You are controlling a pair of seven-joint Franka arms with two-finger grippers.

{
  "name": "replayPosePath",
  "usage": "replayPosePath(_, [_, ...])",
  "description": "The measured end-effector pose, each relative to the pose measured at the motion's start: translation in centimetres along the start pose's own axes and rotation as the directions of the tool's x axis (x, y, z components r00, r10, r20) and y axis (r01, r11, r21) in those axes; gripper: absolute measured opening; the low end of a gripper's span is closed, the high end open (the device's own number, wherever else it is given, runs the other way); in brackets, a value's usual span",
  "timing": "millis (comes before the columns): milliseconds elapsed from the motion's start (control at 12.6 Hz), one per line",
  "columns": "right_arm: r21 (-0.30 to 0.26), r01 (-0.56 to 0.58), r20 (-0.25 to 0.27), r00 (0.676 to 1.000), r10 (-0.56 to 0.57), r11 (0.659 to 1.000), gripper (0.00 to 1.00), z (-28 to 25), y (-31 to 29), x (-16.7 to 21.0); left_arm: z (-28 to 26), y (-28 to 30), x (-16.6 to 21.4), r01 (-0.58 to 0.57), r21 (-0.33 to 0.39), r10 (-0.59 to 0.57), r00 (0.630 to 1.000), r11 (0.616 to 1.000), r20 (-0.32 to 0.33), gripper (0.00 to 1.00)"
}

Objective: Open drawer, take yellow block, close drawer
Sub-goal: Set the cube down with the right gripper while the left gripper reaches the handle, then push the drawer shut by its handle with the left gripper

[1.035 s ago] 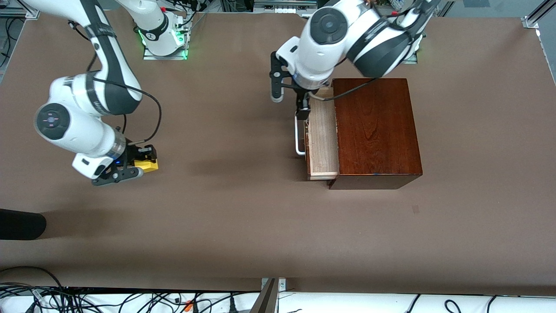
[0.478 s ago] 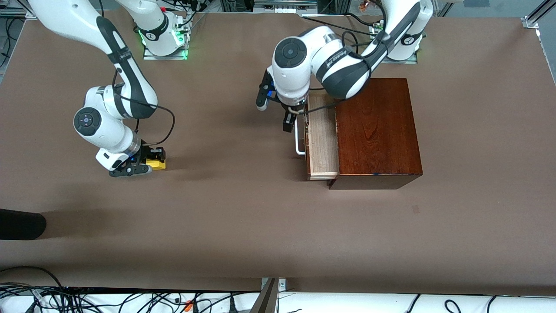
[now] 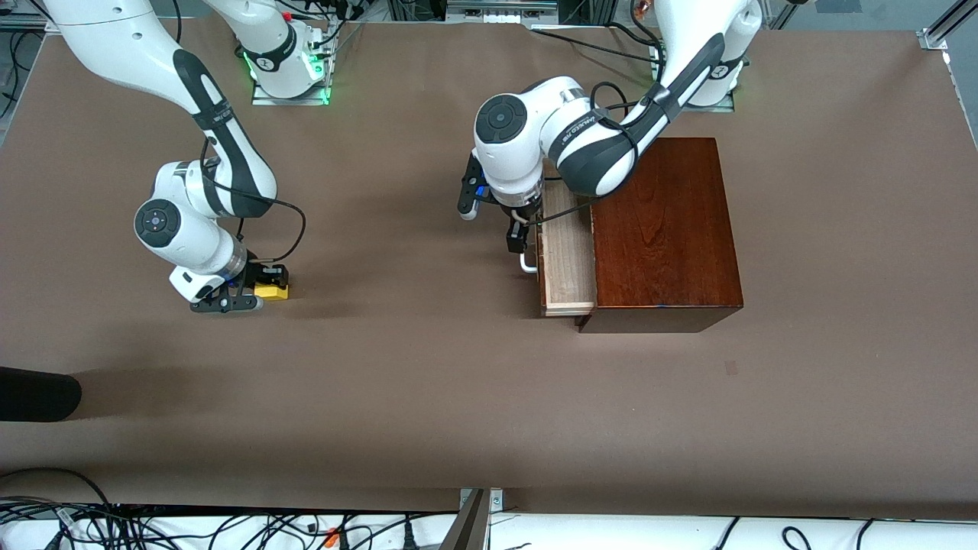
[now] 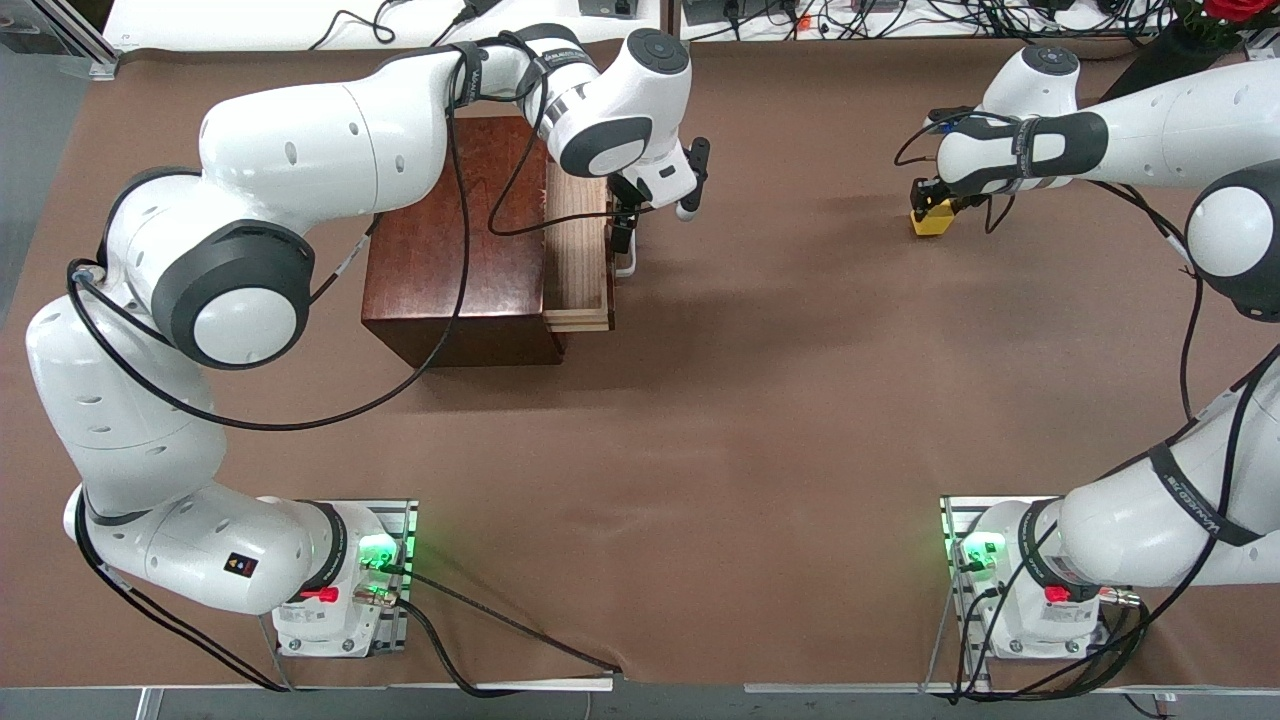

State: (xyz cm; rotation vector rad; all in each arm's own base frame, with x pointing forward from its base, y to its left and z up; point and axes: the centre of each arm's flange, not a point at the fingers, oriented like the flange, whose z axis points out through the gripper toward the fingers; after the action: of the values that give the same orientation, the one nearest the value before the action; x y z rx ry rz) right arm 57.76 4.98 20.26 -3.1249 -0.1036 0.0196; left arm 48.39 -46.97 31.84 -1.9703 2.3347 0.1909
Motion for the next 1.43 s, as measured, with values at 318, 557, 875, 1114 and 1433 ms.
replayPosePath(318, [0.000, 0.008, -0.074, 0.997, -0.008, 1.000, 0.78, -4.8, -0.5, 1.5, 0.3, -0.2, -0.2, 0.030, -0.008, -0.030, 1.000, 1.000, 0.007, 1.00])
replayPosePath(557, [-0.005, 0.023, -0.089, 0.996, -0.023, 1.000, 1.00, -14.5, -1.4, 2.0, 0.6, -0.2, -0.9, 0.046, -0.036, -0.044, 0.998, 0.998, 0.046, 1.00])
replayPosePath(875, [-0.016, 0.032, -0.040, 0.999, -0.033, 0.999, 1.00, -27.5, -2.2, 1.1, 1.3, -0.5, -2.5, 0.069, -0.076, -0.061, 0.992, 0.995, 0.110, 1.00])
replayPosePath(1114, [-0.016, 0.038, -0.018, 0.999, -0.038, 0.999, 1.00, -33.4, -2.6, 1.0, 1.7, -0.6, -3.5, 0.081, -0.096, -0.066, 0.986, 0.992, 0.152, 1.00])
replayPosePath(1433, [-0.016, 0.038, -0.009, 0.999, -0.038, 0.999, 1.00, -36.6, -2.7, 0.7, 2.0, -0.7, -4.2, 0.102, -0.109, -0.081, 0.981, 0.989, 0.179, 1.00])
